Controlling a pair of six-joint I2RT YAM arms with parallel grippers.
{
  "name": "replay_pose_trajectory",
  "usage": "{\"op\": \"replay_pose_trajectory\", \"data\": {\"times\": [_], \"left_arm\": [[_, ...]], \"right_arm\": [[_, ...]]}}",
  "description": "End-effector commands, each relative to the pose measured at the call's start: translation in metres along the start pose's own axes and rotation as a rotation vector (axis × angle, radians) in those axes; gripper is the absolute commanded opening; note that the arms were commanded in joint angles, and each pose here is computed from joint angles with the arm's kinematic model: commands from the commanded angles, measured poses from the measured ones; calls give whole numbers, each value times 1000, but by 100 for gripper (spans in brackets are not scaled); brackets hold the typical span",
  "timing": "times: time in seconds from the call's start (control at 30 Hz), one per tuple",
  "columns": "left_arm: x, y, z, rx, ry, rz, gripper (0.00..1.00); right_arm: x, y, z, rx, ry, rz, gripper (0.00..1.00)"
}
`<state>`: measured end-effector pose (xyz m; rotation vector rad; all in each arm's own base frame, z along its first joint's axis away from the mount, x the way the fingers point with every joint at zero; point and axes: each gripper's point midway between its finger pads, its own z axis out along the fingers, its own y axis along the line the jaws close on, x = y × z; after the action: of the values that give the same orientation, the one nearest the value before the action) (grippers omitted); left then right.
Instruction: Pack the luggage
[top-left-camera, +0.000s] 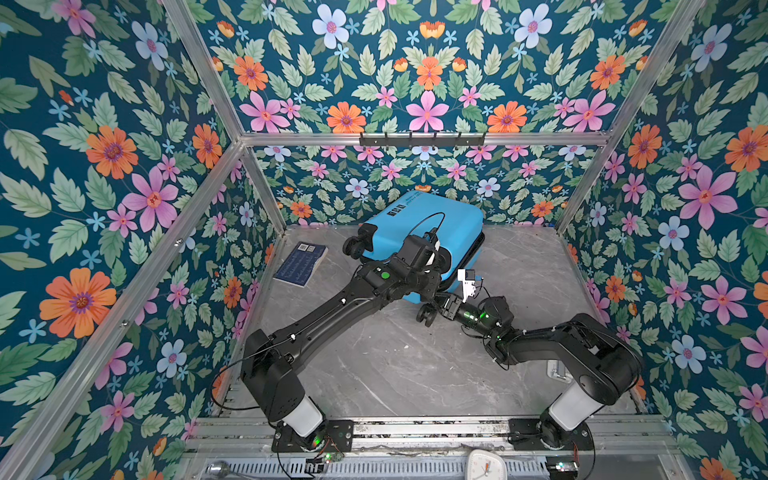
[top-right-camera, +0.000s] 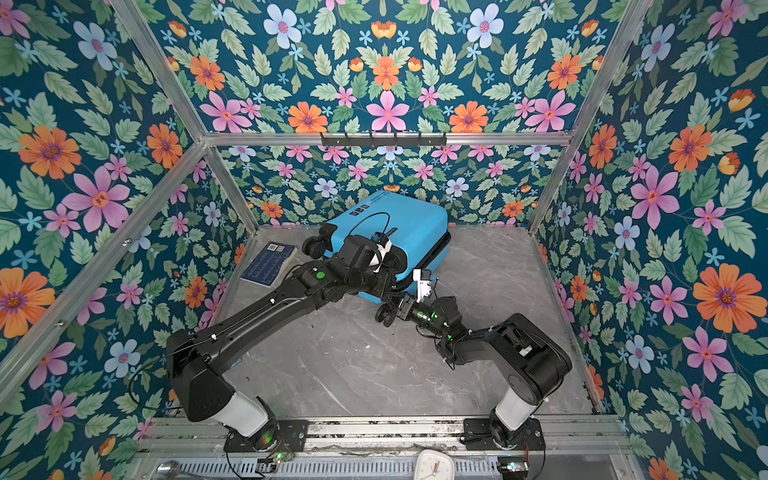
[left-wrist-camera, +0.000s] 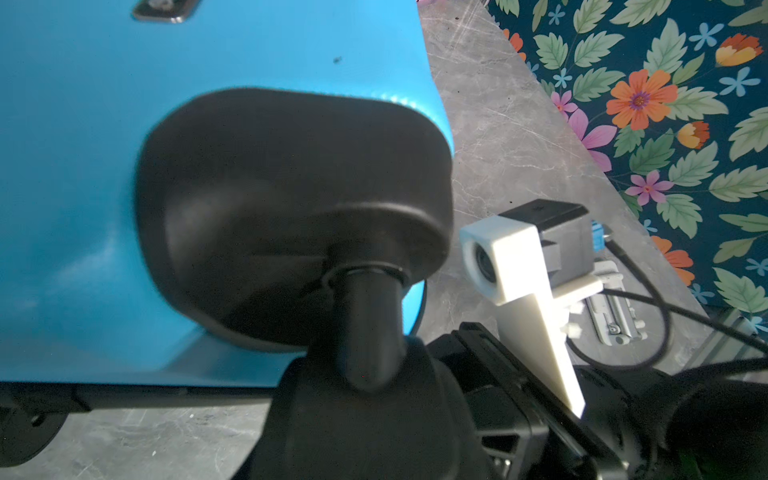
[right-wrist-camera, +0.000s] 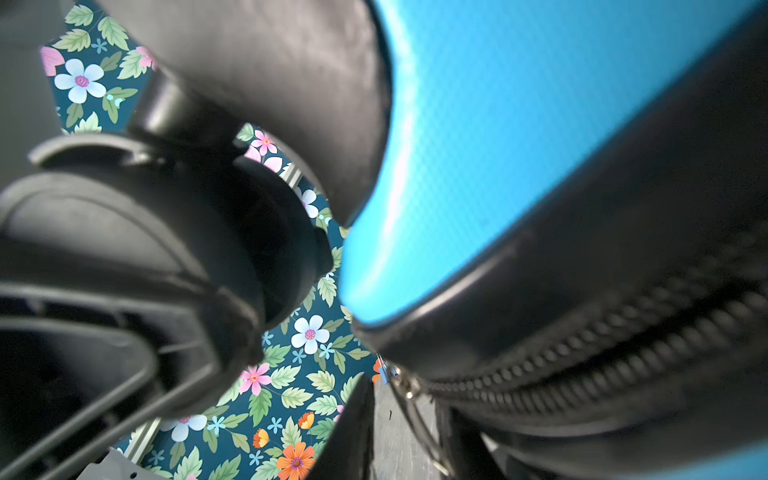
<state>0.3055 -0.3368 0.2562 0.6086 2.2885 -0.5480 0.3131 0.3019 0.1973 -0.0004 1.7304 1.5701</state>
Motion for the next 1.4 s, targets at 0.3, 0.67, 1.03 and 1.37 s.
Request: {"op": "replay_pose_trajectory", "data": {"times": [0.3, 0.67, 1.03, 1.37], "left_arm": [[-27, -15, -11, 70, -133, 18, 0], [-14, -1, -20, 19, -128, 8, 0], [-1, 7, -22, -12, -107, 7, 0], [5, 5, -25, 16, -111, -9, 0]], "right_arm": [[-22, 26, -4, -82, -97, -42, 7], [-23, -3, -14, -5, -117, 47, 0], [-17, -20, -12, 37, -99, 92, 0], [-30, -17, -19, 184, -111, -3, 0]]}}
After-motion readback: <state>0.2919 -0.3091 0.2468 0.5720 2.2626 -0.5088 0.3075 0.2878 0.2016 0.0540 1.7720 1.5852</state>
